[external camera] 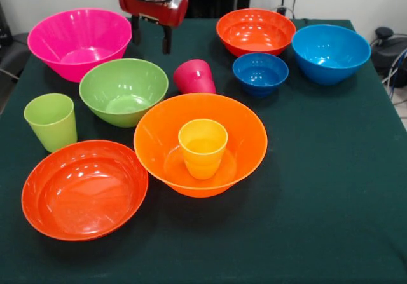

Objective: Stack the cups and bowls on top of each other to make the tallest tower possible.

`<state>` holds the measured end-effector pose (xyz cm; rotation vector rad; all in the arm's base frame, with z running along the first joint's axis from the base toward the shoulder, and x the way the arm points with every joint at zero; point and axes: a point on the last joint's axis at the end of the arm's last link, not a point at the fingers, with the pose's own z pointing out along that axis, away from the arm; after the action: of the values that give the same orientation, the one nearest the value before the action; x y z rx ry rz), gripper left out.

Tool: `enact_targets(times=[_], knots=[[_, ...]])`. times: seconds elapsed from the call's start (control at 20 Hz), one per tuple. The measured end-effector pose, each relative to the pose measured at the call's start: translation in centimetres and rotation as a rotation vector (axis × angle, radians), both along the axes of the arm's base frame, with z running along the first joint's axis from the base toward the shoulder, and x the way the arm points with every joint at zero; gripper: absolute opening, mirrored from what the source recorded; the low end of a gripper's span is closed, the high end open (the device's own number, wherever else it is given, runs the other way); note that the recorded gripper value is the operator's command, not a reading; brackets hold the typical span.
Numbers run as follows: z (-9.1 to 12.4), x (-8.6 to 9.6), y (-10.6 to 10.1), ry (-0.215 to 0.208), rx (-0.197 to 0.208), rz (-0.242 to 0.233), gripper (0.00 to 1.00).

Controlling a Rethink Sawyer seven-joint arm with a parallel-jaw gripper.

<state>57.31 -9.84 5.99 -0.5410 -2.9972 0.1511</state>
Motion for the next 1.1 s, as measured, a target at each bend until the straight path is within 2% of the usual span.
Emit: enact_targets(times=[0.35,0.55,0.7,0.8,0.85,1.1], knots=[[2.7,0.2,-1.8,-0.034,0.007,-0.035,1.00],[4.1,0.3,-2.5,-0.017,0.034,-0.060,1.00],[4.7,0.2,-2.8,0.007,0.064,-0.051,1.00],[5.0,0.2,-2.9,0.033,0.089,-0.023,1.00],[5.2,0.2,-2.8,0.059,0.122,0.020,1.00],[4.9,0.2,-2.3,0.105,0.207,0.143,1.00]])
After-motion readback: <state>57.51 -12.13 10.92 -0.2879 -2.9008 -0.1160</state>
